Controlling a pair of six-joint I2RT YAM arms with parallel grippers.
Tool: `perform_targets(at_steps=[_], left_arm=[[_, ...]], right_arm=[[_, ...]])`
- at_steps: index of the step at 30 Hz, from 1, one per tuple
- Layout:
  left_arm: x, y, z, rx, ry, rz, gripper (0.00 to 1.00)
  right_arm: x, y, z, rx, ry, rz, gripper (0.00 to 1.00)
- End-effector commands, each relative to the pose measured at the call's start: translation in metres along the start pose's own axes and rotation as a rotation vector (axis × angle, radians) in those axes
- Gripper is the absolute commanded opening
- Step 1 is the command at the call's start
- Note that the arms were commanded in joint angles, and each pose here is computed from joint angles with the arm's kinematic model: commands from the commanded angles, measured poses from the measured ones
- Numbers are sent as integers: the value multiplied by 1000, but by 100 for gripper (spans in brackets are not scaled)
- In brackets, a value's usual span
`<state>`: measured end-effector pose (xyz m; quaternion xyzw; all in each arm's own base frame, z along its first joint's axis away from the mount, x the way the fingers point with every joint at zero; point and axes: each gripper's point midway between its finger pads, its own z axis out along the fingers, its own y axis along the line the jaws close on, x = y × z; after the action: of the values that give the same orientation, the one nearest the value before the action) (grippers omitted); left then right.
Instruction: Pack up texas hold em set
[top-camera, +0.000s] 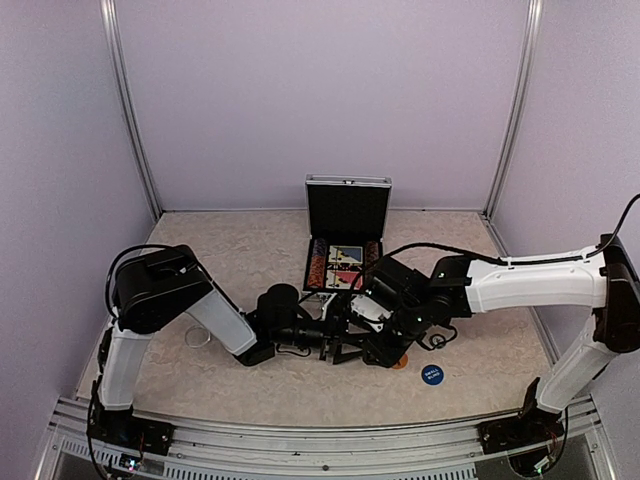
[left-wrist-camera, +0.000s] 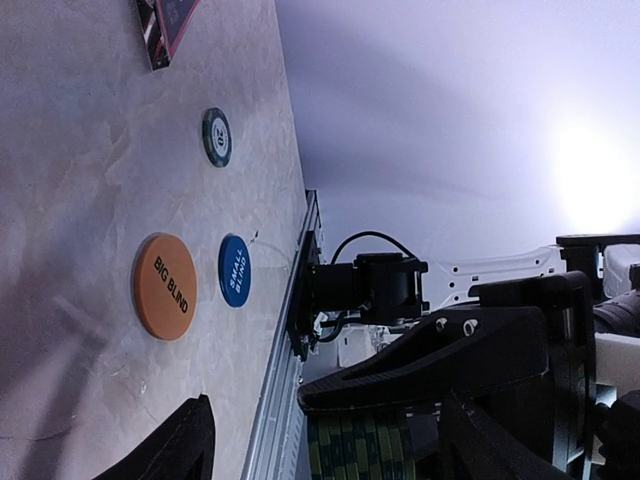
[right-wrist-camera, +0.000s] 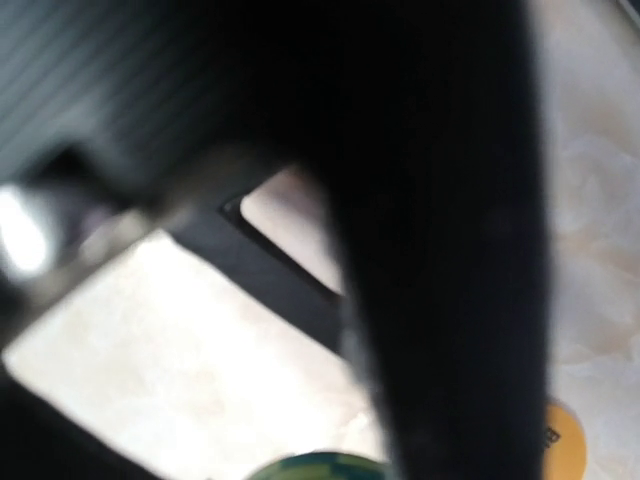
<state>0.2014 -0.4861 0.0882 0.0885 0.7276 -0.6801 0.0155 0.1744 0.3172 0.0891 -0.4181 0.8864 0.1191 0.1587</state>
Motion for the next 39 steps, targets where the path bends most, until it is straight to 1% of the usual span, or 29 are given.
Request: perform_targets(at_steps=[1,8,14,23,29,35,39], left_arm=[[15,6,9,-2,73,18,76],[18,9,14,-21,111,26,76],[18,10,16,-26,120,26,76],[21,13,20,-23,136,25,75],[18,15,17,-30,119,21,72],[11,18,9,-54,81,14,73],[12,11,8,-44,79,25,73]], right_arm=[[-20,19,-14,-63,-102,-78,27],[-19,21,-14,-64,-104,-127,27],[-17,22,-12,-62,-103,-152,27],[-33,39,-27,-134,-172,-188,27],[-38,43,-35,-153,-190,-199,27],[-38,40,-36,-133,-185,-191,27],[-37,41,-37,-139,-186,-189,27]])
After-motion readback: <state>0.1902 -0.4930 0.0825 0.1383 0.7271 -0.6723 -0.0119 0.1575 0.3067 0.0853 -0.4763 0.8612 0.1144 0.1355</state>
